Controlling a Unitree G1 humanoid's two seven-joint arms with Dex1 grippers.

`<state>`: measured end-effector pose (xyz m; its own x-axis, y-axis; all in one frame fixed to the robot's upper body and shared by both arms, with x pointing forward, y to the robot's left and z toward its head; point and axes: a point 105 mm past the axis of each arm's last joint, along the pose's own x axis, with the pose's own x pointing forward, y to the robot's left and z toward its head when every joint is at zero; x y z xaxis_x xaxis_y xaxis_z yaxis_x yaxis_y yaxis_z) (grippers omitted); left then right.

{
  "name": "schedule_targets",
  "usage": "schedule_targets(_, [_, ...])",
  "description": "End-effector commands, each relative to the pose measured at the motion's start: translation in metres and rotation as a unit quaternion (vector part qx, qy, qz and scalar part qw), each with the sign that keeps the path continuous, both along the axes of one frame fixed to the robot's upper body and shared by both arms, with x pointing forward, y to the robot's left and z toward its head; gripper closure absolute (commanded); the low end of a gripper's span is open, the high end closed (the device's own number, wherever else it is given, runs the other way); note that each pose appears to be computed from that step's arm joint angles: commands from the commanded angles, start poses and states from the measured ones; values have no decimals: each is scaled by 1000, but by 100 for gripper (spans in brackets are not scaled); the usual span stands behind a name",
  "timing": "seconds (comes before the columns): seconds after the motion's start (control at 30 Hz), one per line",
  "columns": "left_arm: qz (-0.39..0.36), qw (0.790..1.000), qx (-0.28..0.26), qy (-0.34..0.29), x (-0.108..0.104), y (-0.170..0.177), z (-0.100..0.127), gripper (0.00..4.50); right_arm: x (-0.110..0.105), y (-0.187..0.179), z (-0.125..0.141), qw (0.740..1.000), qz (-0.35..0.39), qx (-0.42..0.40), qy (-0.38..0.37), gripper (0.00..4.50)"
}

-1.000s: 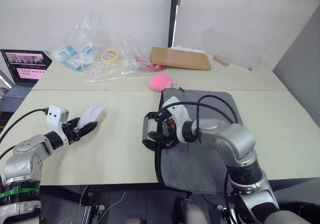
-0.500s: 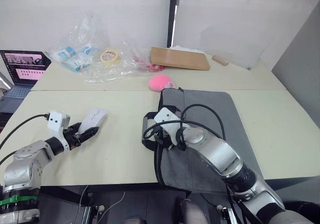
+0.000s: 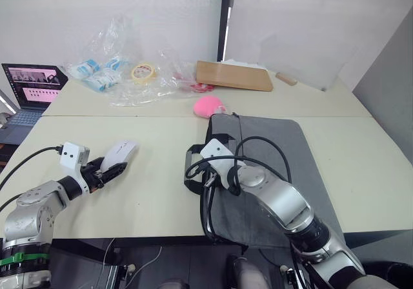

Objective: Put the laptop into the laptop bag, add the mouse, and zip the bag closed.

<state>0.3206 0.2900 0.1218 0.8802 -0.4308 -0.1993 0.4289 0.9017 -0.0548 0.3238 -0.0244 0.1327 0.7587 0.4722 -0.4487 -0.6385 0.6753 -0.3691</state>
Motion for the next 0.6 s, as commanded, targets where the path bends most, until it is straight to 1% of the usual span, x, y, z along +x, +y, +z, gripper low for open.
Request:
schedule_targets(0.03, [-1, 1000, 0, -25, 1, 3, 17, 169, 7, -18, 7, 999, -49, 10, -7, 447])
schedule_targets(0.2, [-6, 1000, 0, -27, 2, 0, 18, 169, 6, -23, 26, 997, -52, 63, 3, 447])
schedule_targets(0.23, [-8, 1000, 0, -29, 3, 0, 19, 169, 5, -22, 31, 995, -50, 89, 12, 447])
schedule_targets(0.33, [-16, 999, -5, -35, 3, -4, 23, 169, -1, -19, 56, 987, -2, 158, 33, 447])
schedule_targets(0.37, [-20, 999, -6, -36, 3, -5, 24, 169, -3, -20, 62, 986, 16, 164, 37, 447])
schedule_targets(0.43, [-36, 999, -6, -37, 1, -9, 26, 169, -4, -28, 75, 974, 34, 213, 70, 447])
schedule_targets(0.53, [-64, 997, -2, -37, -2, -18, 29, 169, -3, -49, 83, 969, 38, 232, 79, 447])
schedule_targets(0.6, [-84, 996, 3, -40, -3, -25, 31, 169, -1, -64, 84, 962, 25, 256, 96, 447])
